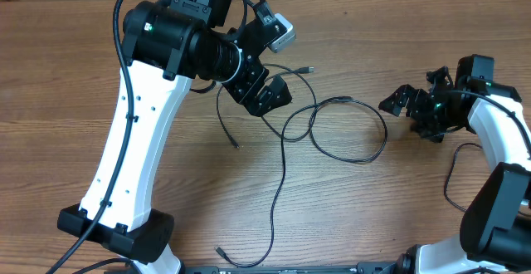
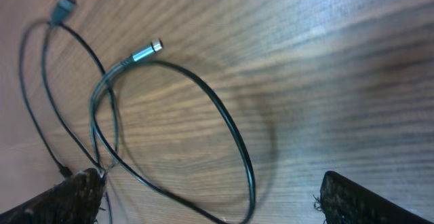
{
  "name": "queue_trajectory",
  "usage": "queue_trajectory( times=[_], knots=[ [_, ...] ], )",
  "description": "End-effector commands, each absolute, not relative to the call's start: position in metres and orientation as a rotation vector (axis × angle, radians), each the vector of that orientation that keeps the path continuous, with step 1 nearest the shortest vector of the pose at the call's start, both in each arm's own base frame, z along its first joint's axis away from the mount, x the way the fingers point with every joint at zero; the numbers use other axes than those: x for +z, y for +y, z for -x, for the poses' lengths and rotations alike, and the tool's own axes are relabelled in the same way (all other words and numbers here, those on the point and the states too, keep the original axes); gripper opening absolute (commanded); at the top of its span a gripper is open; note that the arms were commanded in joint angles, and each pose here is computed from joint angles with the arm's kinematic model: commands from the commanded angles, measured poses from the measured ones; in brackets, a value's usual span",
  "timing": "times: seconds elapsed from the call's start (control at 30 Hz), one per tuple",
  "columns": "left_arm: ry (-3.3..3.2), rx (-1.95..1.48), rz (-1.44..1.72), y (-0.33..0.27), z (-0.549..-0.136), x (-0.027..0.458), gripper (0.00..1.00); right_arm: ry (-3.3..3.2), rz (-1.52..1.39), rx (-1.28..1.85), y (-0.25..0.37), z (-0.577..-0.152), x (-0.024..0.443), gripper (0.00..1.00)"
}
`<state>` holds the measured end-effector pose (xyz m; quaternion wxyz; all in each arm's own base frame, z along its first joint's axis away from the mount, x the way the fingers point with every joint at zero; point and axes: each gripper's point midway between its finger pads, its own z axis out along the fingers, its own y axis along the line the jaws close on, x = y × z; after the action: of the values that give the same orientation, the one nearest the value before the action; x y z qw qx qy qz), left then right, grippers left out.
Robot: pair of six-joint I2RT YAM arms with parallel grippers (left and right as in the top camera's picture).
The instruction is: Untangle cables
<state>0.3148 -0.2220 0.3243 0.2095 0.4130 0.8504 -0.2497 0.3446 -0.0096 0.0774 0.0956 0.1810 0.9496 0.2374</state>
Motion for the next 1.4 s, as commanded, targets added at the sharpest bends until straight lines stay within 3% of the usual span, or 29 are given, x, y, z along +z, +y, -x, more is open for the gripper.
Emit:
queue_trajectory(
  times=[0.0, 0.3, 0.37, 0.43, 0.47, 0.53, 0.6, 0.7, 0.93, 1.03, 1.17, 1.37],
  knots=[
    [2.36, -0.697, -1.151, -0.223, -0.314, 0.326, 1.0, 2.835, -0.382, 0.661, -0.001, -0.341, 0.08, 1.0],
    [2.36, -0.697, -1.151, -0.223, -0.314, 0.326, 1.0, 2.896, -0.353, 0.694, 0.029, -0.318, 0.04, 0.97],
    [2.36, -0.697, -1.151, -0.223, -0.314, 0.326, 1.0, 2.901, -0.365, 0.748, 0.035, -0.313, 0.037, 0.87],
    [2.36, -0.697, -1.151, -0.223, -0.314, 0.326, 1.0, 2.897, -0.366, 0.803, 0.04, -0.31, 0.038, 0.7],
    [2.36, -0.697, -1.151, -0.223, -0.314, 0.326, 1.0, 2.903, -0.37, 0.804, 0.041, -0.309, 0.038, 0.53],
    [2.36, -0.697, -1.151, -0.223, -0.314, 0.326, 1.0, 2.911, -0.375, 0.809, 0.041, -0.307, 0.038, 0.37],
    [2.36, -0.697, -1.151, -0.223, -0.314, 0.326, 0.99, 2.914, -0.378, 0.827, 0.043, -0.305, 0.039, 0.27],
    [2.36, -0.697, -1.151, -0.223, -0.314, 0.326, 1.0, 2.911, -0.377, 0.839, 0.044, -0.305, 0.04, 0.04],
    [2.36, -0.696, -1.151, -0.222, -0.314, 0.326, 1.0, 2.833, -0.41, 0.939, 0.051, -0.331, 0.08, 0.04],
    [2.36, -0.697, -1.151, -0.223, -0.314, 0.326, 1.0, 2.758, -0.358, 0.936, 0.048, -0.36, 0.134, 0.04],
    [2.36, -0.697, -1.151, -0.223, -0.314, 0.326, 1.0, 2.57, -0.242, 0.872, 0.042, -0.4, 0.242, 0.04],
    [2.36, -0.697, -1.151, -0.223, -0.314, 0.326, 1.0, 2.247, -0.2, 0.831, 0.039, -0.421, 0.384, 0.04]
  ],
)
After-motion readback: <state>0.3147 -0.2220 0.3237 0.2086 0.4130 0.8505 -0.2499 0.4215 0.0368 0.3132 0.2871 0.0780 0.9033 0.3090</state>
